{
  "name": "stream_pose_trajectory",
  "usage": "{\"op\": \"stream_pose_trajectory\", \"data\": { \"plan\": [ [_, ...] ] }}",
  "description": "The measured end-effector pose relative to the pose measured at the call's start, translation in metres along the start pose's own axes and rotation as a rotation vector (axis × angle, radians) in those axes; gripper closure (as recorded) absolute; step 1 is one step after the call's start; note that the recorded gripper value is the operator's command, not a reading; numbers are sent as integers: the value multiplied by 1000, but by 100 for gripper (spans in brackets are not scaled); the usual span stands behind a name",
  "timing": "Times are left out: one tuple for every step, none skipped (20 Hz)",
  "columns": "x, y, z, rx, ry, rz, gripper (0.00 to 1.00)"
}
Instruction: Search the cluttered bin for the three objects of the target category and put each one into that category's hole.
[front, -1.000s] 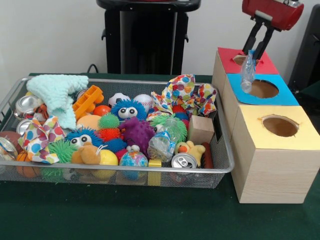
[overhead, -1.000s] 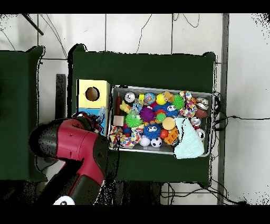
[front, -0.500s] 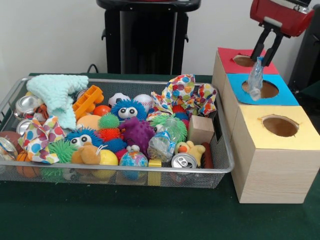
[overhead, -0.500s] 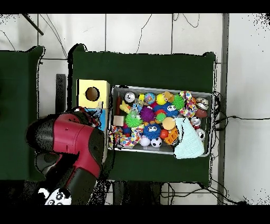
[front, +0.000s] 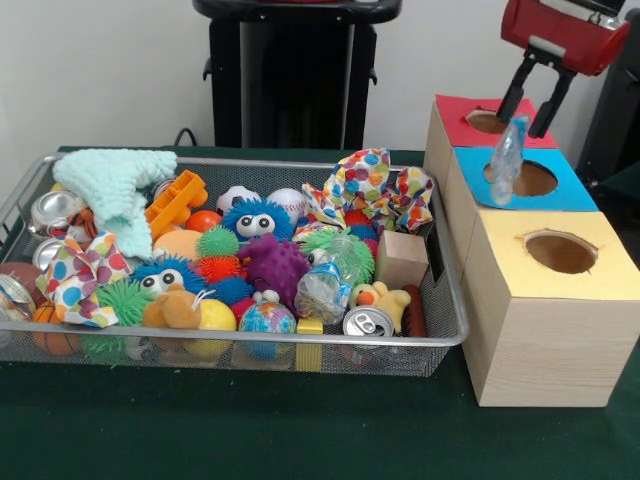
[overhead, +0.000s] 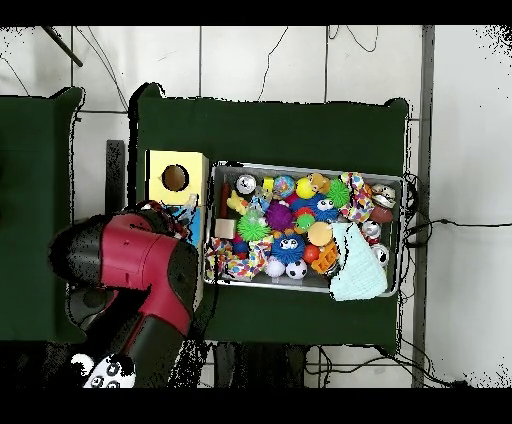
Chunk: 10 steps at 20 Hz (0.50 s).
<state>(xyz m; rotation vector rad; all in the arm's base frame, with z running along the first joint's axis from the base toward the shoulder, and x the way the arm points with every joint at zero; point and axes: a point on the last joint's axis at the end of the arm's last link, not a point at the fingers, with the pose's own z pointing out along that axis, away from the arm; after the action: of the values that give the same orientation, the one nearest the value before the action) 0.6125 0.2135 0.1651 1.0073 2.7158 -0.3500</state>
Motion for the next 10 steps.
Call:
{"op": "stream_pose_trajectory", "data": {
  "plan": [
    [0,0,0,0,0,1,0],
    [-1,0,0,0,0,1,0],
    [-1,-1,1,1,0,2,0],
    [-2,-1,1,1,0,3,0],
    [-2,-1,1,1,1,4,0],
    [-3,-2,1,1,1,5,0],
    [-3,-2,1,2,1,5,0],
    [-3,-2,1,2,1,5,0],
    [-3,-2,1,2,1,5,0],
    [-3,-2,1,2,1,5,0]
  ]
}}
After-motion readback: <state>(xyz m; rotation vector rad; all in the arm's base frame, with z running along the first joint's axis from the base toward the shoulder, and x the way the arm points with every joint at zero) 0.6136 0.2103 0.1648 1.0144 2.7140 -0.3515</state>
